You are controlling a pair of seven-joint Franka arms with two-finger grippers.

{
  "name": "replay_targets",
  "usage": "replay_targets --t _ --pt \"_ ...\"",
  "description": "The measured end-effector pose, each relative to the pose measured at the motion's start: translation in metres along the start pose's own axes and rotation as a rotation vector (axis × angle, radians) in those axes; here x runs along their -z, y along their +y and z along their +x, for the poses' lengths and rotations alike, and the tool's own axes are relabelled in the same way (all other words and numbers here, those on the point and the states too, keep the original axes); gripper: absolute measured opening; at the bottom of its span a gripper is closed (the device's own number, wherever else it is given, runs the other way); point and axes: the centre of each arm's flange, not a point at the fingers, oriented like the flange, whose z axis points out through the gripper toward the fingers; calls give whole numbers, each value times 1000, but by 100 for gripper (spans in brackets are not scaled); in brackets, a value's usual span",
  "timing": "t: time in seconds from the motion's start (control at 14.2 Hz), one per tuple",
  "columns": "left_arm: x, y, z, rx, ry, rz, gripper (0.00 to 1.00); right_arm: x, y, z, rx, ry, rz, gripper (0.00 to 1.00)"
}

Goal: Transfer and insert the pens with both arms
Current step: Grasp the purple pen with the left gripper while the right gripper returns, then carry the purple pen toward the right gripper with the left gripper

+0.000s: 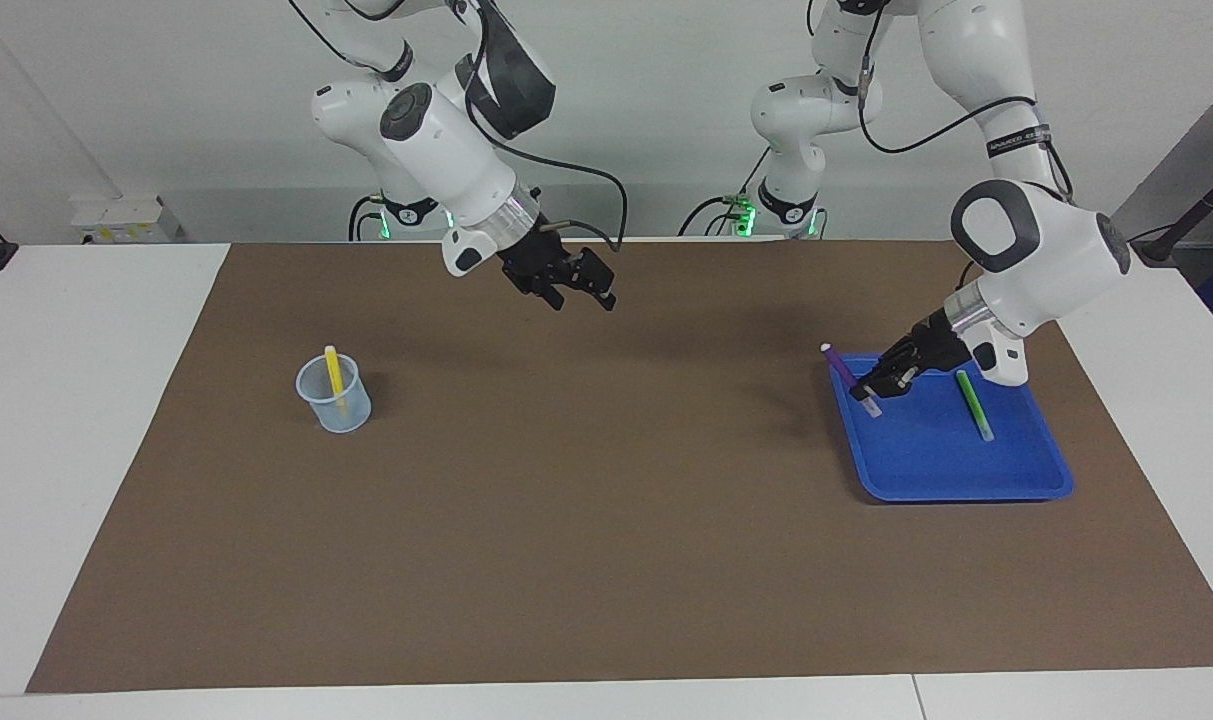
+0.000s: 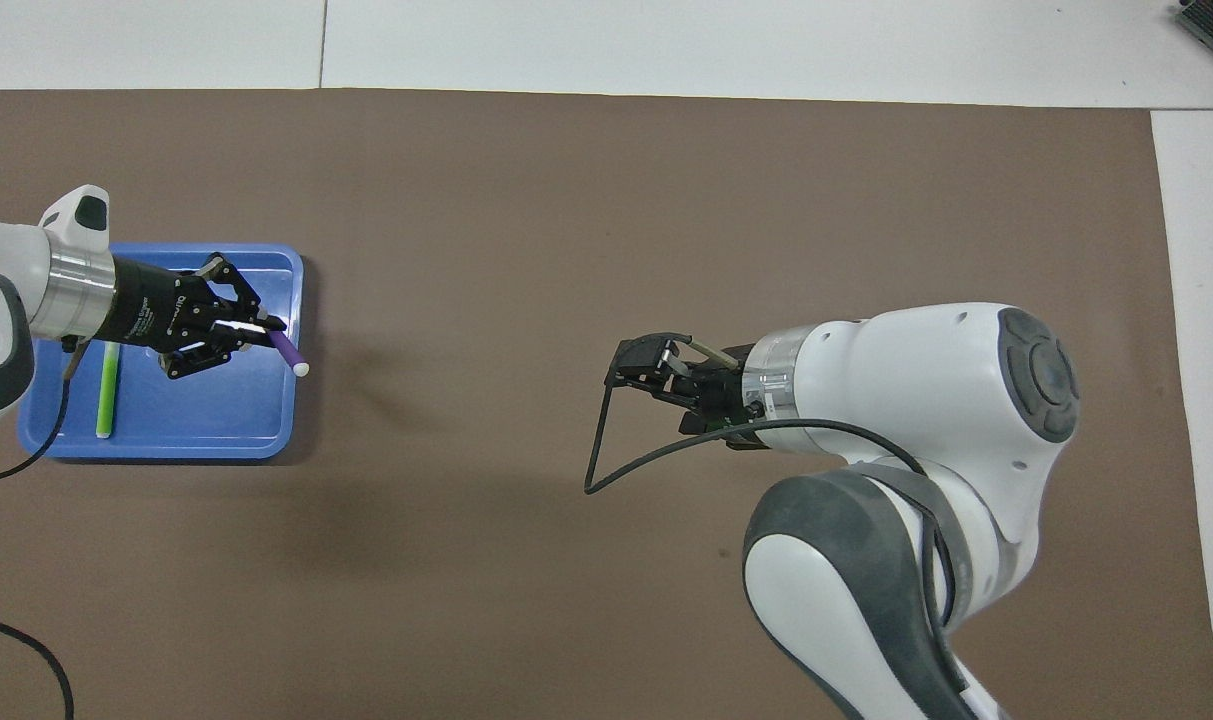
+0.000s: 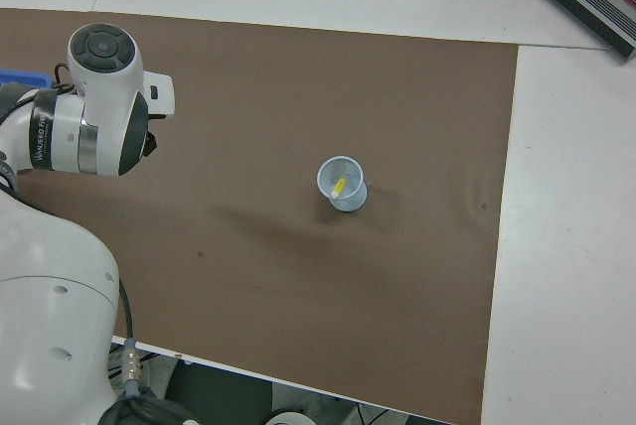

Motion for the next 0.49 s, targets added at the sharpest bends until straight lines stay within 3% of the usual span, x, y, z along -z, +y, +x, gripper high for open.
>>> replay_targets --t 0.21,0.49 --pt "7 16 -31 143 -45 -47 17 -3 -6 -6 -2 16 14 100" --pt "5 50 -91 317 -36 -78 17 -5 -6 -7 -4 14 13 100"
